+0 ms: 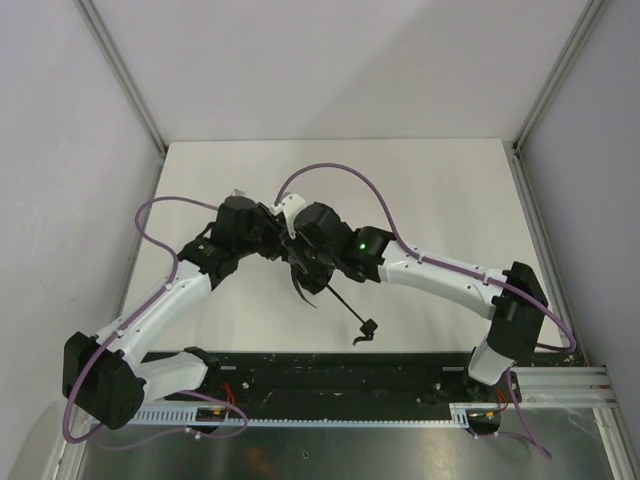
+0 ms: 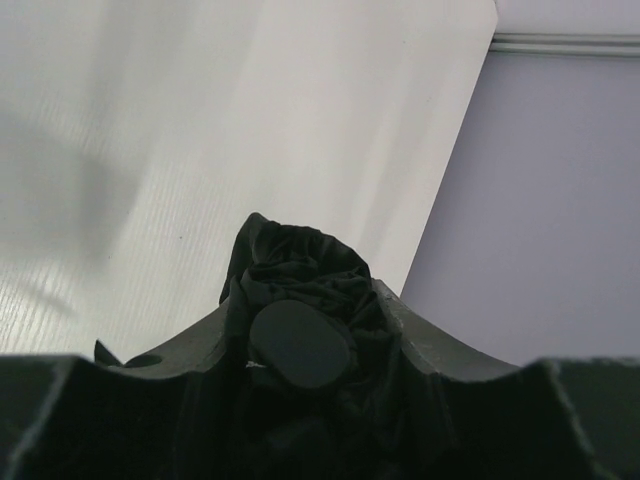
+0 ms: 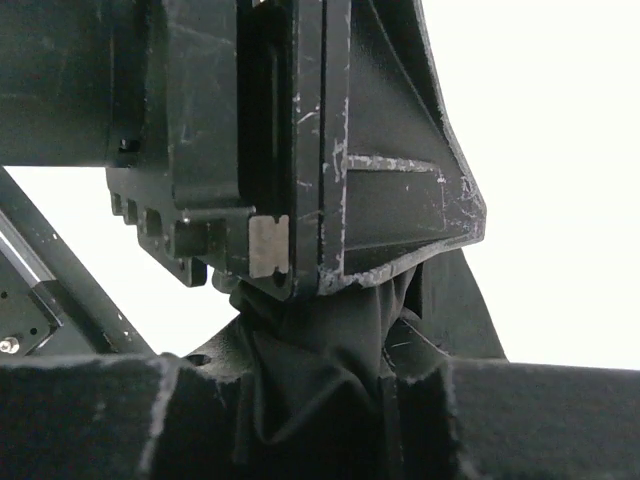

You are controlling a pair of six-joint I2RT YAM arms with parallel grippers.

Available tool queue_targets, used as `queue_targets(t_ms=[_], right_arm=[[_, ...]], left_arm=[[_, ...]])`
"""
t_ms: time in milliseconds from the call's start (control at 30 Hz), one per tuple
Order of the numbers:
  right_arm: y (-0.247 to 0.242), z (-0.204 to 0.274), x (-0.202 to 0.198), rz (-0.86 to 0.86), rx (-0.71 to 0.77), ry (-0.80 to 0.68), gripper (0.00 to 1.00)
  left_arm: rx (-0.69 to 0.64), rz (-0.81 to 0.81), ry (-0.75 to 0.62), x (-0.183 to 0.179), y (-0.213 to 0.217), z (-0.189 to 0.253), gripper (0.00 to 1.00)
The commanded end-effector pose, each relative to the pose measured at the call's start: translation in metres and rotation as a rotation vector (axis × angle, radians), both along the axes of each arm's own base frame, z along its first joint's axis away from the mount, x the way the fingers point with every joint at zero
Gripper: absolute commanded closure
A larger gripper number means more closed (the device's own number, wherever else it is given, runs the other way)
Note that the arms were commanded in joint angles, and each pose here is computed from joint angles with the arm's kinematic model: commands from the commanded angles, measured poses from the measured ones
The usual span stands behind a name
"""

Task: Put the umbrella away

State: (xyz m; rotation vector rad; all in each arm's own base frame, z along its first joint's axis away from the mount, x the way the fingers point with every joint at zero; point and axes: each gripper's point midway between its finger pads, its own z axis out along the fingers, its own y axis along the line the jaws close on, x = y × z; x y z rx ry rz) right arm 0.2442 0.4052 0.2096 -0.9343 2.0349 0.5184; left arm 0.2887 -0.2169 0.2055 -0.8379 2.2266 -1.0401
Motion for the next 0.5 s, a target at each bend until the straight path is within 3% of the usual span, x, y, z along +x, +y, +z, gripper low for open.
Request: queue_targets(t_ms=[0,100,133,300,367,467], right_arm=[[0.012,0.016,0.0,0.03,0.045,-0.035,0.97],[0.015,0.029,-0.009,0.083,0.138,0.003,1.0],[0.016,0.035,-0.012,0.102,0.179,0.021,1.0],[0.016,0.069,-0.023,0.219,0.433,0.147,1.0],[0.015,0.083,-0.027,0.262,0.515,0.189,1.0],[0.014,0.102,-0.029,0.311,0.609,0.227,1.0]], left_arm=[[-0.169,-0.081,-0.153,-0.007,-0.022,0.065,1.0],[-0.146,-0.079,-0.168,-0.007,-0.02,0.062,0.98],[-0.139,-0.079,-0.17,-0.007,-0.019,0.06,0.93],[-0.123,-0.084,-0.169,-0.011,-0.016,0.051,0.44],[-0.118,-0.094,-0.174,-0.013,-0.016,0.049,0.28],[-0.114,-0.11,-0.174,-0.015,-0.018,0.046,0.12]])
